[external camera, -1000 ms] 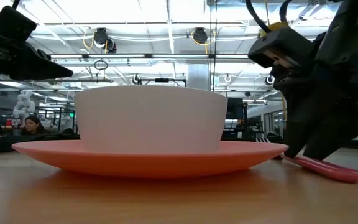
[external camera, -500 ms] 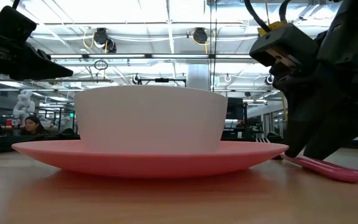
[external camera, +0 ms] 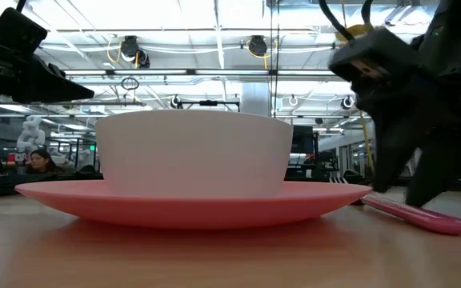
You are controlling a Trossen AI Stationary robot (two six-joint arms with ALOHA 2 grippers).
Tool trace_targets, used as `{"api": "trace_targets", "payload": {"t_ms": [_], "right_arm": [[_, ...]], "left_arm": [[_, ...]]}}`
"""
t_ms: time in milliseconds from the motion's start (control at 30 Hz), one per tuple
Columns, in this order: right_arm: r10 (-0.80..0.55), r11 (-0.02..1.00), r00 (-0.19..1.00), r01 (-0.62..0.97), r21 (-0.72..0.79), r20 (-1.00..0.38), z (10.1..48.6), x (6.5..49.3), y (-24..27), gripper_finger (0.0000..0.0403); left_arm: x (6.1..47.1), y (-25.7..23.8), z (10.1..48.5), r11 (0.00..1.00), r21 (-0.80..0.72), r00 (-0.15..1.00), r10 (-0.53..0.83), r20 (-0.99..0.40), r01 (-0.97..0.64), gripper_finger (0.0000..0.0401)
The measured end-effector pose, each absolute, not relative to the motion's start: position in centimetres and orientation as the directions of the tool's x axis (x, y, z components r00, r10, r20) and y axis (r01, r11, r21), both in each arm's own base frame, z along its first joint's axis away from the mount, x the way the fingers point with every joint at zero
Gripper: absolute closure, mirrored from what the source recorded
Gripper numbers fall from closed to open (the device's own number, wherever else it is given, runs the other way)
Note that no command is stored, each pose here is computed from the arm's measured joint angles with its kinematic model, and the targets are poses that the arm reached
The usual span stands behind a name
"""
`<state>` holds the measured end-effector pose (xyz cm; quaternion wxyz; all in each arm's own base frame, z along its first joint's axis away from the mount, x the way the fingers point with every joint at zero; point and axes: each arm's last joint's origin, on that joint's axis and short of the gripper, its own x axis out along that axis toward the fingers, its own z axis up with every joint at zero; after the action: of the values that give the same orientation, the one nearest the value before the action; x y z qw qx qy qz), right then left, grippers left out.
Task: Set table place
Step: Put the black spoon into the white bowl
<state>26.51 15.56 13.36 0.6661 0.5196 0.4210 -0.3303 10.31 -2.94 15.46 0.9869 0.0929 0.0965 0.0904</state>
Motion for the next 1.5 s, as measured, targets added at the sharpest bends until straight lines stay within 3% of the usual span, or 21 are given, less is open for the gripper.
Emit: {"api": "trace_targets", "payload": {"t_ms": [600,733,900,1133,1500], "right_arm": [[0.027,0.302,0.485,0.829,0.470,-0.874,16.0,25.8,15.3,0.0252],[-0.011,0.399,0.544,0.772,0.495,-0.839,17.5,25.4,15.1,0.0267],[-0.090,0.559,0.636,0.669,0.490,-0.766,19.7,24.9,14.6,0.0314],[-0.156,0.801,0.734,0.486,0.350,-0.661,22.8,23.9,13.6,0.0394],[-0.247,0.934,0.819,0.343,0.096,-0.518,26.5,21.2,11.4,0.0402]], "left_arm": [[10.3,-2.9,15.5,0.967,0.199,0.965,0.196,-0.174,-0.161,0.0370],[10.3,-2.9,15.5,0.966,0.203,0.965,0.197,-0.174,-0.160,0.0370],[10.3,-2.9,15.5,0.965,0.209,0.965,0.198,-0.173,-0.160,0.0370],[10.4,-3.0,15.9,0.938,0.311,0.971,0.199,-0.131,-0.150,0.0370],[10.4,-3.0,18.2,0.930,0.302,0.978,0.195,0.072,-0.208,0.0370]]}}
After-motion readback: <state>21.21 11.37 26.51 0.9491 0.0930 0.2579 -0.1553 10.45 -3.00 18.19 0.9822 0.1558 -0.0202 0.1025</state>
